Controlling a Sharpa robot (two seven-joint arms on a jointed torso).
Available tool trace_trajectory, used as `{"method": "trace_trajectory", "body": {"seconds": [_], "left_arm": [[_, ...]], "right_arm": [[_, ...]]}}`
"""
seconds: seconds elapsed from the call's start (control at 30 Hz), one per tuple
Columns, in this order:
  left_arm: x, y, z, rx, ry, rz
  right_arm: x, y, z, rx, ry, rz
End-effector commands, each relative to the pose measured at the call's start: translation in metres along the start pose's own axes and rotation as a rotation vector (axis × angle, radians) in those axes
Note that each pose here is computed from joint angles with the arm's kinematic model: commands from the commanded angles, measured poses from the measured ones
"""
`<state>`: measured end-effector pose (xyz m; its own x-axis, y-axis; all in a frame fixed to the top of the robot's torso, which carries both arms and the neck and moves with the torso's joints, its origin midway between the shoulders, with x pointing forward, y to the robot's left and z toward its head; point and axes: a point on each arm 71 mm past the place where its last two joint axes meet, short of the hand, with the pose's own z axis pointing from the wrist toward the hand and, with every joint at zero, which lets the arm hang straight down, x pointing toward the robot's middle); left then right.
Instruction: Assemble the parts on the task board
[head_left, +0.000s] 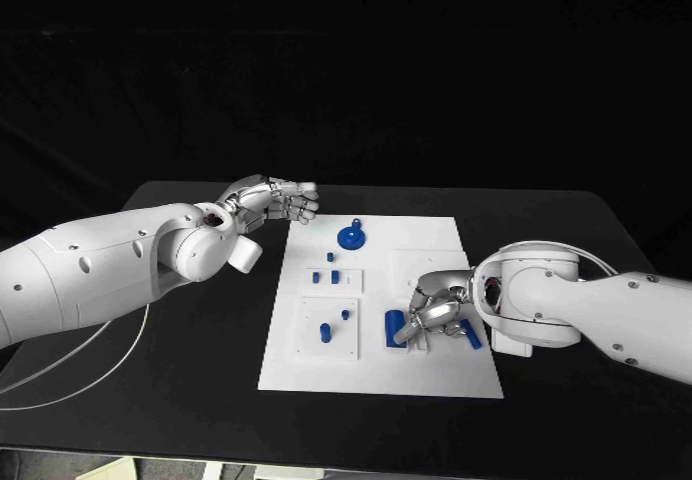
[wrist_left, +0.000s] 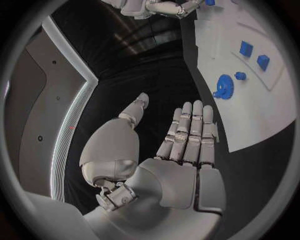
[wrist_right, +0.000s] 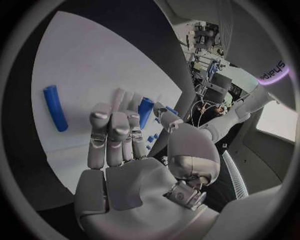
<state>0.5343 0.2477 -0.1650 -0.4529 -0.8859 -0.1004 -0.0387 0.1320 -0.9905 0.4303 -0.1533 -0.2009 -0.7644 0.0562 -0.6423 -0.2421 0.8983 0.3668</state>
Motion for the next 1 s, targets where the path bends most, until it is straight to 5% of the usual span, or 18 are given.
{"method": "trace_trajectory", "body": {"seconds": [0.03,0.6,1.0], "left_arm": [[0.0023,-0.0013,0.0009,0.009,0.017,-0.001],[0.004,-0.0013,0.0024,0.008,0.021,-0.001],[0.0059,-0.0004,0.0031,0.004,0.027,-0.001]], "right_arm": [[-0.001,-0.005,-0.002,-0.008,-0.047,0.033],[-0.036,-0.024,-0.016,-0.04,-0.155,0.152],[-0.046,-0.07,-0.038,0.169,-0.118,0.05]]}}
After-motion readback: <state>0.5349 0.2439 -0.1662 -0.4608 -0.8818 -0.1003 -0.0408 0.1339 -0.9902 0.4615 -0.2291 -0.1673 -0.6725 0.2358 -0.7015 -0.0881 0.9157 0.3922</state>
